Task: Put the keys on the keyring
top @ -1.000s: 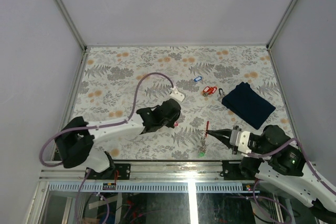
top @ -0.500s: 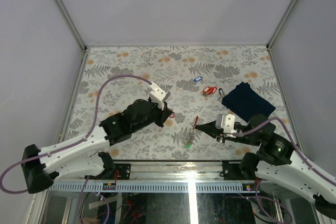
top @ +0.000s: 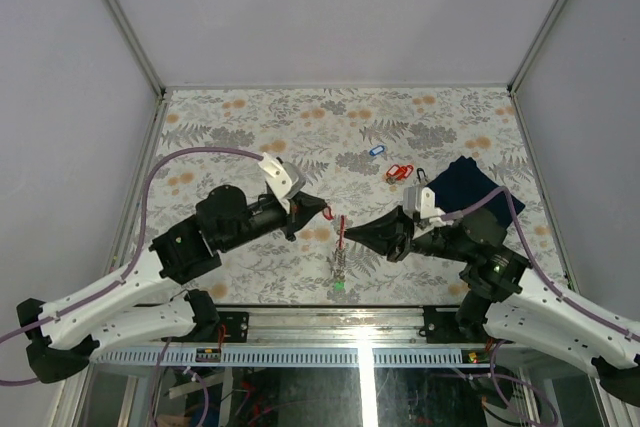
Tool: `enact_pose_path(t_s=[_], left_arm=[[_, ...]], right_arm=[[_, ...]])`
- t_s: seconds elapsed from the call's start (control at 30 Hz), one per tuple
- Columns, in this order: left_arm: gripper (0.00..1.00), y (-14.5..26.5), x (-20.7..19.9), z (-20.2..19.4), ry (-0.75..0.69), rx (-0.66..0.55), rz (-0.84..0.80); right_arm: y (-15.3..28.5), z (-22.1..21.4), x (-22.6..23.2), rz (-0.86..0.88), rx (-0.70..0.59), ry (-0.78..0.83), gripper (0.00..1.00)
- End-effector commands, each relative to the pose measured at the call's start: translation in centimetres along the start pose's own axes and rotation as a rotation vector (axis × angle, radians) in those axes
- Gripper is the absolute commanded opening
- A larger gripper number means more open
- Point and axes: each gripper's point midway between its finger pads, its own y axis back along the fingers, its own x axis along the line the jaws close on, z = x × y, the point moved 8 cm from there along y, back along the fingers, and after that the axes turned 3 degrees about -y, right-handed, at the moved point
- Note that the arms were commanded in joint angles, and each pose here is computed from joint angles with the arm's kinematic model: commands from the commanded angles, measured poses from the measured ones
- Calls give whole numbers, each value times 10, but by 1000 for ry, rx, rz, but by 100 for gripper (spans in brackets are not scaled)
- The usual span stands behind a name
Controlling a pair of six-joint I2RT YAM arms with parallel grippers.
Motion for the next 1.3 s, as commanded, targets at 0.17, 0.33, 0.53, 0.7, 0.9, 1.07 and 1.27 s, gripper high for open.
enact_pose_path(t_s=[0.17,0.33,0.53,0.7,0.9,1.07,1.27], left_arm=[[0,24,-9,46,-66,-193,-108],[0,36,-14,65,-118,-272,-161],[0,55,-23,87,-184,-368,-260],[0,68,-29,95,-235,-427,-319],[0,74,-40,107,-293,-456,-449],[0,77,-48,117,-343,-483,-540],[0,75,-51,120,-373,-472,-588]], right_arm=[[-17,43,12,96,-117,-176,0],[-16,47,15,140,-116,-113,0],[-18,58,20,211,-141,-80,0],[-23,68,26,353,-132,-65,0],[-15,81,27,513,-205,-56,0],[-12,90,24,580,-234,-48,0],[-16,98,23,613,-268,-52,0]])
